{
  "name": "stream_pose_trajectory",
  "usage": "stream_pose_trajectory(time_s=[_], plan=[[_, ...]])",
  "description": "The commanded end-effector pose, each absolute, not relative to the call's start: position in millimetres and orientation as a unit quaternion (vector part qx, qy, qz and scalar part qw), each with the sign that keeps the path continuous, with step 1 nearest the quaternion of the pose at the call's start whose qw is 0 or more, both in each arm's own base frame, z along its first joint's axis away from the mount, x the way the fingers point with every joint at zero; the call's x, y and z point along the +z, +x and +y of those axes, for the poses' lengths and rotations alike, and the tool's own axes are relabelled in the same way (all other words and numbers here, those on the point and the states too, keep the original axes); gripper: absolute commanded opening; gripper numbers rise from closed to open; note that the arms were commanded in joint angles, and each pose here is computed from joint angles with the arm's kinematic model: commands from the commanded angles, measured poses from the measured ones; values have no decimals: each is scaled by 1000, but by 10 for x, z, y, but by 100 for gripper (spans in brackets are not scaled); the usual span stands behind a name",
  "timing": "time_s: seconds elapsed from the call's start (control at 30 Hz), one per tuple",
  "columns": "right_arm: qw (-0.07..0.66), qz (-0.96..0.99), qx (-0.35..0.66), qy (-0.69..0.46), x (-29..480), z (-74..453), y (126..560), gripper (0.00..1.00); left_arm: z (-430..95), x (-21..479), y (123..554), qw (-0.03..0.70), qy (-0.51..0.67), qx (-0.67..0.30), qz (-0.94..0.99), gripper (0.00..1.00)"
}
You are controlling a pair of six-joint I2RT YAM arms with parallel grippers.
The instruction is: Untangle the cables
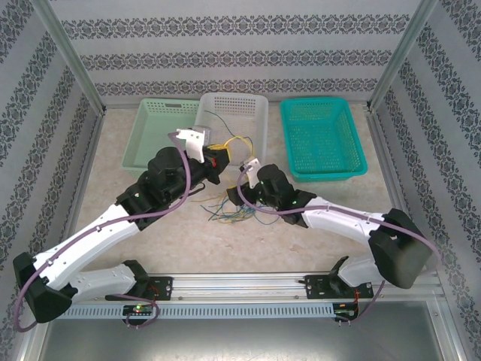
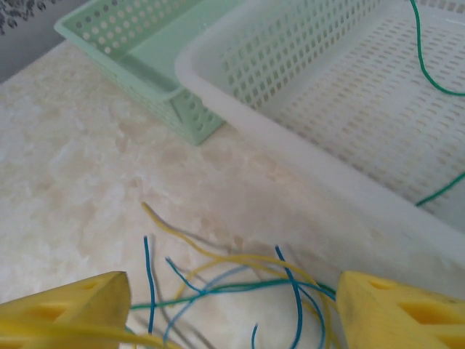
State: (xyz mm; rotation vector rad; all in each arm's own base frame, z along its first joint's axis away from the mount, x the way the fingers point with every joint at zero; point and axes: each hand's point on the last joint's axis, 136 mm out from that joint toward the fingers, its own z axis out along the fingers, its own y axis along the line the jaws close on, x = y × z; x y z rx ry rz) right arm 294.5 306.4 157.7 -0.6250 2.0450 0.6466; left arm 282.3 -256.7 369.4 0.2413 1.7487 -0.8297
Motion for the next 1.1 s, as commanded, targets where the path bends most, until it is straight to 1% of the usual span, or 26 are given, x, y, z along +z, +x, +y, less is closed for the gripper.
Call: stream_pose_trajectory(time_s=[0.0,0.03,0.17,0.23,0.27,0.37,0.43,0.5,0.63,0.8,0.93,1.07], plan=[[466,797,284,-260,1803,3251,3027,69,-2457,4027,2793,599,70,-382,701,0],[463,798,286,-261,1782,3266,3028,67,-2438,4045,2785,602,67,-383,698,0],[455,794,304,-265,1800,3316,2984,45,-2313,4120,2755,619,50,-381,685,0],[456,788,314,-269,1857,3327,2944,37,-2244,4158,2742,630,40,-381,676,0],[459,784,316,-271,1894,3320,2934,35,-2210,4170,2736,635,34,-382,671,0],[463,782,313,-277,1929,3303,2921,35,-2158,4207,2720,643,21,-392,657,0],[465,780,311,-280,1945,3290,2904,39,-2156,4209,2724,643,20,-391,658,0],[471,778,308,-277,1987,3254,2897,55,-2144,4209,2733,641,19,-385,664,0],[491,778,286,-268,2047,3098,2884,72,-2089,4282,2698,642,22,-375,669,0],[499,782,272,-257,2044,2925,2917,77,-2079,4315,2656,637,23,-382,670,1],[497,780,268,-271,2036,2958,2935,82,-2105,4282,2670,635,21,-389,667,1],[487,784,269,-276,1971,3022,2991,85,-2121,4339,2654,639,24,-398,658,1]])
